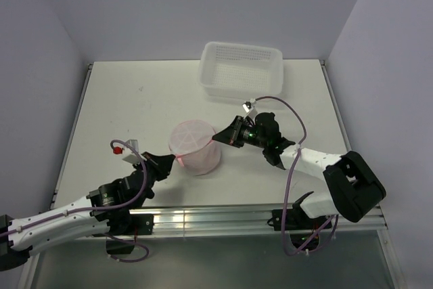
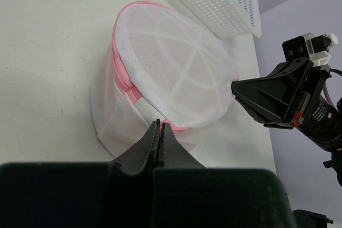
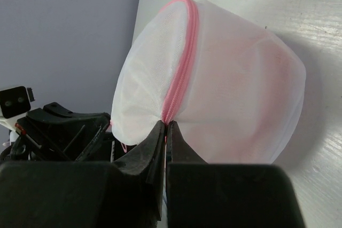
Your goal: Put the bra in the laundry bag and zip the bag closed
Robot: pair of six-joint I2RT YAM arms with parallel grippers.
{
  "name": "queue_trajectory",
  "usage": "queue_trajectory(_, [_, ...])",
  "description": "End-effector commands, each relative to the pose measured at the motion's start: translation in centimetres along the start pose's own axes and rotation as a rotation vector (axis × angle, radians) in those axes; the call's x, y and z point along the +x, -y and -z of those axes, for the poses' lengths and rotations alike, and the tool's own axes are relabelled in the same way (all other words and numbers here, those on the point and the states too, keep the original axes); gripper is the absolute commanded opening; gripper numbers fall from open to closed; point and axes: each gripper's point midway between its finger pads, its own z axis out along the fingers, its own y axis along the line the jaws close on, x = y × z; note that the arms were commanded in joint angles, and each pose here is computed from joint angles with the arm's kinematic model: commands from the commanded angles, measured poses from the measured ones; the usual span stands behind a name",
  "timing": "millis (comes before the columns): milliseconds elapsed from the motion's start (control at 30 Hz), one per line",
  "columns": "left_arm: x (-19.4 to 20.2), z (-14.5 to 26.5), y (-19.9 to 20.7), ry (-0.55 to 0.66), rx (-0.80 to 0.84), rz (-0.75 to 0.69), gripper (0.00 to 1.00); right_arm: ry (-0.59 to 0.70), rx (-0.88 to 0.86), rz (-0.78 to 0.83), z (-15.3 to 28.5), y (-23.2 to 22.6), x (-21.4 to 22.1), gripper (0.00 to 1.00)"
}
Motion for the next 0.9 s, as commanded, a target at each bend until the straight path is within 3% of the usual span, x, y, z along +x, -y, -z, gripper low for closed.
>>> queue_trajectory(0, [-2.5,0.0,-1.0,0.097,-0.077,-0.102,0.00,0.149,0.064,0.036,-0.1,1.3,-4.3,0.00])
queue_trajectory(167, [-4.9,0.5,-1.2,0.173,-0.139,-0.128,0.00,0.171,0.043,0.068,0.0,0.4,-5.0,0.00])
queue_trajectory(433, [-7.6,0.1,3.9,0.255,-0.036,-0.176,0.01,0.200,-0.084,0.127,-0.3,-5.2,-7.4,0.00])
queue_trajectory(533, [-7.3,-0.3,3.5,0.252,-0.071,-0.200,0.08,0.184,-0.047,0.138,-1.3,-4.4,-6.1,0.00])
queue_trajectory(567, [-7.1,-0.3,3.3,0.248,-0.077,-0.183,0.14,0.165,-0.020,0.128,-1.7,-3.1,-5.1,0.00])
queue_trajectory(600, [-6.8,-0.3,3.0,0.237,-0.077,-0.181,0.28,0.160,-0.022,0.116,-2.0,-2.6,-4.6,0.00])
queue_trajectory(667, [-6.5,-0.2,2.7,0.228,-0.071,-0.172,0.45,0.118,0.021,0.066,-2.4,0.7,-2.4,0.00])
queue_trajectory(700, [-6.6,0.0,2.7,0.224,-0.057,-0.160,0.59,0.137,0.024,0.058,-2.4,1.2,-2.5,0.00])
queue_trajectory(767, [-6.8,0.3,2.8,0.222,-0.044,-0.161,0.69,0.139,0.062,0.050,-2.0,3.0,-1.5,0.01])
queue_trajectory(800, [-7.2,0.6,3.0,0.225,-0.030,-0.149,0.83,0.142,0.064,0.051,-1.8,3.1,-1.4,0.10])
queue_trajectory(867, [-7.5,0.9,3.4,0.221,-0.015,-0.150,0.93,0.158,0.066,0.069,-1.1,2.9,-1.5,0.34])
